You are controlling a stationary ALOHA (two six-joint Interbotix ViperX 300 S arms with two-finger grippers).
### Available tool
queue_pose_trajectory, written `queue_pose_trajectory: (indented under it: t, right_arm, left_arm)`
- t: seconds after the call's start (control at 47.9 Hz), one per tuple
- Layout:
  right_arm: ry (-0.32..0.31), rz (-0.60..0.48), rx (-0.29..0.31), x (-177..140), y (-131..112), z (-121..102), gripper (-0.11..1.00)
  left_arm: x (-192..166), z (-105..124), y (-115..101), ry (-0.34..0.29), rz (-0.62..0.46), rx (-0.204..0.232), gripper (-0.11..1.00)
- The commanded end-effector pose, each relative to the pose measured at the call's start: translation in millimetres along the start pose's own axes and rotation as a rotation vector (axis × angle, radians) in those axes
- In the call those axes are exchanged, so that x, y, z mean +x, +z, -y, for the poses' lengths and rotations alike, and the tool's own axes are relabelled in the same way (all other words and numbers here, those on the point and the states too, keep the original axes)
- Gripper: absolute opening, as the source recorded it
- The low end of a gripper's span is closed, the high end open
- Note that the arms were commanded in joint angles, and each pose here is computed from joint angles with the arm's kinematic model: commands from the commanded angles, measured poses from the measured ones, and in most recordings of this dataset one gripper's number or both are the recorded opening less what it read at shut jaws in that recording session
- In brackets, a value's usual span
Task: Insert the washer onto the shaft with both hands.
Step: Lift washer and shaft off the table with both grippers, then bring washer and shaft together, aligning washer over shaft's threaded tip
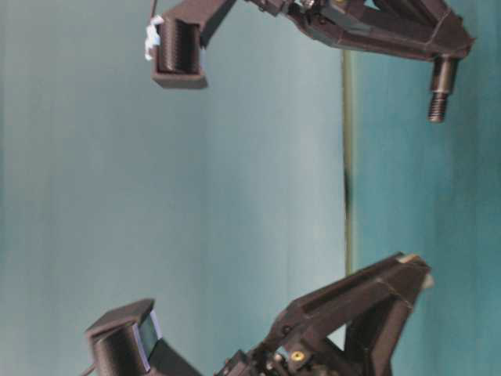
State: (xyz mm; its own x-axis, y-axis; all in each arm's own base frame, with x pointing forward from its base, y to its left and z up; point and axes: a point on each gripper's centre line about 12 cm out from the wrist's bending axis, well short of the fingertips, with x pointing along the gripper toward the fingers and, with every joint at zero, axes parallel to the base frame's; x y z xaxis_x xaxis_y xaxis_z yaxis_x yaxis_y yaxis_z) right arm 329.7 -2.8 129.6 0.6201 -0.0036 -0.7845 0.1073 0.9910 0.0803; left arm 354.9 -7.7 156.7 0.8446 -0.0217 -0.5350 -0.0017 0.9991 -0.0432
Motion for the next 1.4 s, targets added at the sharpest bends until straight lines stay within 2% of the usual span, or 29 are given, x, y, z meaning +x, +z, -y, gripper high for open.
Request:
queue_pose_trajectory:
  t: [0.0, 0.292, 0.459, 0.751, 0.856, 1.377]
  right_arm:
    - [0.01, 0.064, 0.01, -7, 8, -2, 0.0]
    - [0.024, 0.117, -0.001, -9, 7, -6, 0.0]
    - [0.032, 0.127, -0.01, -6, -1, -8, 0.0]
    - [0.055, 0.234, -0.017, -2, -15, -11, 0.0]
    - [0.054, 0.229, -0.02, 3, -18, -11, 0.0]
    - [0.066, 0.325, -0.02, 18, -2, -13, 0.0]
  left_arm:
    - [-4, 0, 9, -0.001, 0.046, 0.002, 0.34]
    - [-4, -3, 14, 0.003, 0.097, -0.005, 0.34]
    - [-2, -3, 16, 0.001, 0.124, -0.004, 0.34]
    - [3, -3, 17, -0.002, 0.15, -0.021, 0.34]
    - [3, -3, 18, -0.002, 0.163, -0.024, 0.34]
    - [17, 2, 26, -0.018, 0.199, -0.022, 0.34]
